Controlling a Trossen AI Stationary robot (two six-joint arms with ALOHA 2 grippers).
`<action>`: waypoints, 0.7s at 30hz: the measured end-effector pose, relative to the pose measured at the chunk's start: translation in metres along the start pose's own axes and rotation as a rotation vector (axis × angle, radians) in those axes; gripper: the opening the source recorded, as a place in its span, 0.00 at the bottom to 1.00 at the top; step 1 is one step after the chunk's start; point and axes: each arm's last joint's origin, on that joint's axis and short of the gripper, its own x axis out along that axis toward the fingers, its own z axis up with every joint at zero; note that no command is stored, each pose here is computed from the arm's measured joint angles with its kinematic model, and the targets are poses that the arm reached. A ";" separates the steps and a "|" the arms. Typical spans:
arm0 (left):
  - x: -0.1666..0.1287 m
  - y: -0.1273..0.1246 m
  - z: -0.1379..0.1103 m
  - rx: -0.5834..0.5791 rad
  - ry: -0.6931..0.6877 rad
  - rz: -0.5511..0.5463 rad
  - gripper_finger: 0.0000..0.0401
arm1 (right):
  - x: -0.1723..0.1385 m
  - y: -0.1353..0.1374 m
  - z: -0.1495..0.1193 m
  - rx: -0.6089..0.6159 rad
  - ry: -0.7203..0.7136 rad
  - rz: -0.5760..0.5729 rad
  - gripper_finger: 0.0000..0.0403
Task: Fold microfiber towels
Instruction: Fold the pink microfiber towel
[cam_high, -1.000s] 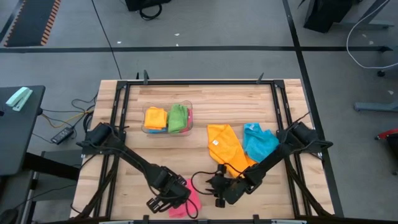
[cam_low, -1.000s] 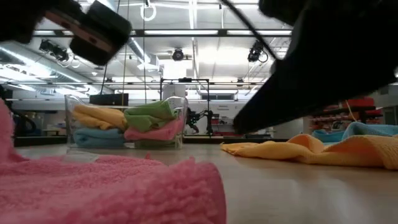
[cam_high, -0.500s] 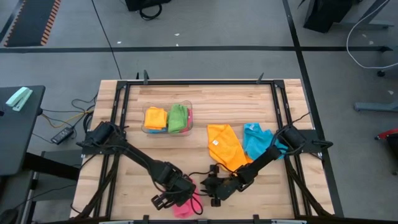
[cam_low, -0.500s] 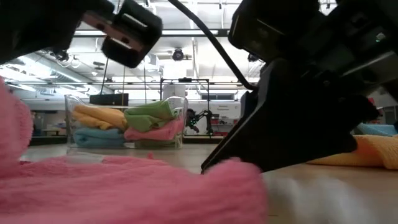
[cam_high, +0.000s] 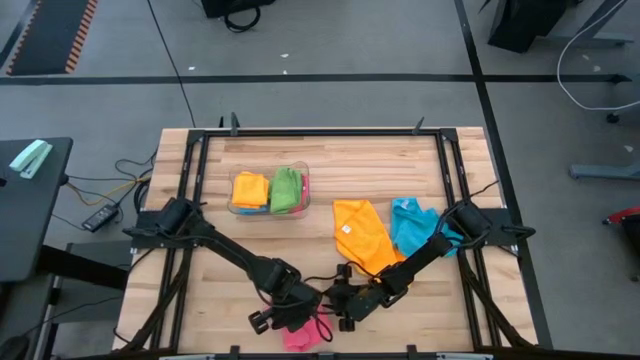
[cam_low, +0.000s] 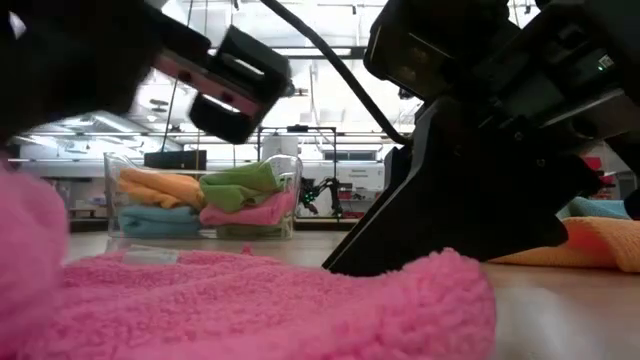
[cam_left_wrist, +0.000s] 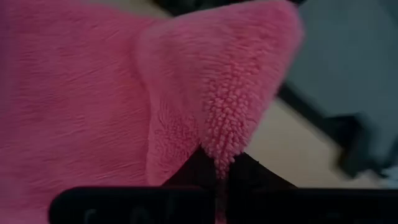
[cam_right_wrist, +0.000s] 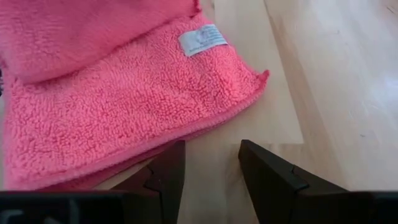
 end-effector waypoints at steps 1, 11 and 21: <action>-0.002 0.000 0.001 -0.020 -0.016 -0.031 0.03 | 0.000 0.000 0.000 0.000 0.000 -0.001 0.41; 0.001 0.003 0.006 -0.094 -0.050 -0.120 0.06 | 0.001 -0.001 0.000 0.003 -0.001 -0.004 0.41; 0.014 0.013 0.006 -0.010 -0.091 -0.107 0.08 | 0.001 -0.002 0.000 0.009 -0.003 -0.006 0.41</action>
